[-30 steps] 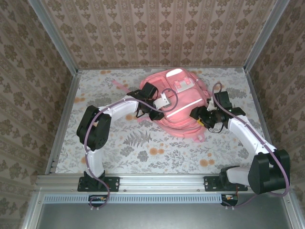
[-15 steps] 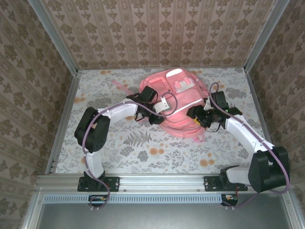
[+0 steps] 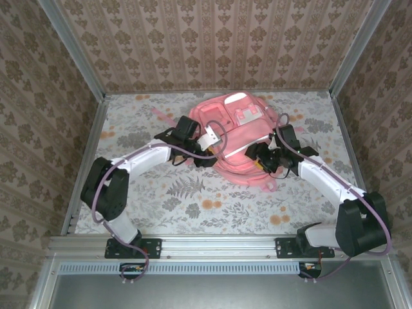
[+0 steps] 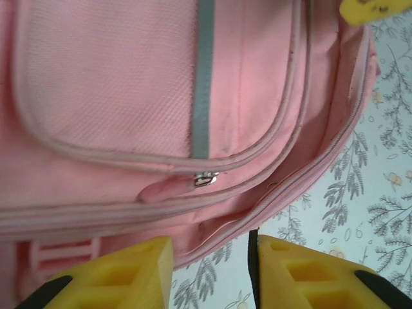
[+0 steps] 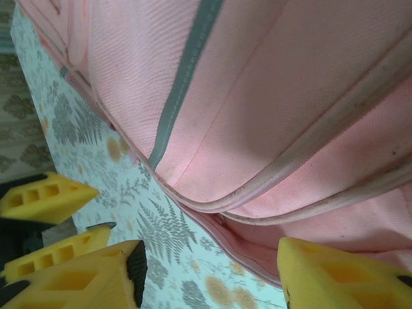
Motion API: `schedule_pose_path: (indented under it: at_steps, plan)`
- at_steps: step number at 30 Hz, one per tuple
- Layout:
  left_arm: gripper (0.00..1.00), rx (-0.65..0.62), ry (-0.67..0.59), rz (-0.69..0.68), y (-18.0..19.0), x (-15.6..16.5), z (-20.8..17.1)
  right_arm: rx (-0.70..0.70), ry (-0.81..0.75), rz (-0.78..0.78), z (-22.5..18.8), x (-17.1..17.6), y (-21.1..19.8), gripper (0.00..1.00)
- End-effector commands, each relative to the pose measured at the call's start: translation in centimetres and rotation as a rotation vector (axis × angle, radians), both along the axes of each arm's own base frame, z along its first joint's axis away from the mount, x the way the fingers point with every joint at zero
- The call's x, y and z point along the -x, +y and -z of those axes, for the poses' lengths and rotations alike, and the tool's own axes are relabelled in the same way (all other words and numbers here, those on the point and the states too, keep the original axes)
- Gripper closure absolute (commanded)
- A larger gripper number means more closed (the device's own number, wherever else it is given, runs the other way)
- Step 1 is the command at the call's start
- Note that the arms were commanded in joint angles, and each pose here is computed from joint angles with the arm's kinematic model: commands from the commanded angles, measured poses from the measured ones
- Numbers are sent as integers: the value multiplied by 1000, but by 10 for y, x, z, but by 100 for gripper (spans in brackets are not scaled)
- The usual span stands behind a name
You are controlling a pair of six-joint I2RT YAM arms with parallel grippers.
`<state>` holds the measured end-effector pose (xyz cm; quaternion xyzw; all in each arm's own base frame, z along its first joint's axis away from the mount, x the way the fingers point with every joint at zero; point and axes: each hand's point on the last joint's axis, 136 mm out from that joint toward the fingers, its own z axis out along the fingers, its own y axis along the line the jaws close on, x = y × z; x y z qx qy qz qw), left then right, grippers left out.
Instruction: Pack the student bag
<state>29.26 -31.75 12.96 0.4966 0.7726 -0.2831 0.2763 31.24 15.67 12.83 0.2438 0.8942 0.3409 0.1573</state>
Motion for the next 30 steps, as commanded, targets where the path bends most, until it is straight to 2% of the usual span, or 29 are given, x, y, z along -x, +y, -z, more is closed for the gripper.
schedule_pose_path:
  at_steps: [1,7,11,13,15,20,26,30]
  plan:
    - [61,74,-50,-62,2,-8,-22,-38,32,128,10,-10,-1,43]
    - [58,60,-50,-79,11,-8,-19,-51,50,167,22,-23,7,44]
    - [56,58,-47,-81,12,-8,-16,-61,48,167,25,-35,12,50]
    - [56,54,-44,-80,11,-8,-13,-56,36,172,23,-40,12,56]
    - [55,51,-40,-76,11,-9,-12,-65,10,168,15,-45,13,67]
    - [54,48,-52,-61,9,-11,-8,-109,-90,157,-24,-53,15,88]
    - [45,64,-79,-36,1,-18,-6,-182,-156,163,-59,-57,10,100]
    - [40,79,-94,-19,-6,-24,-2,-221,-158,155,-66,-61,12,100]
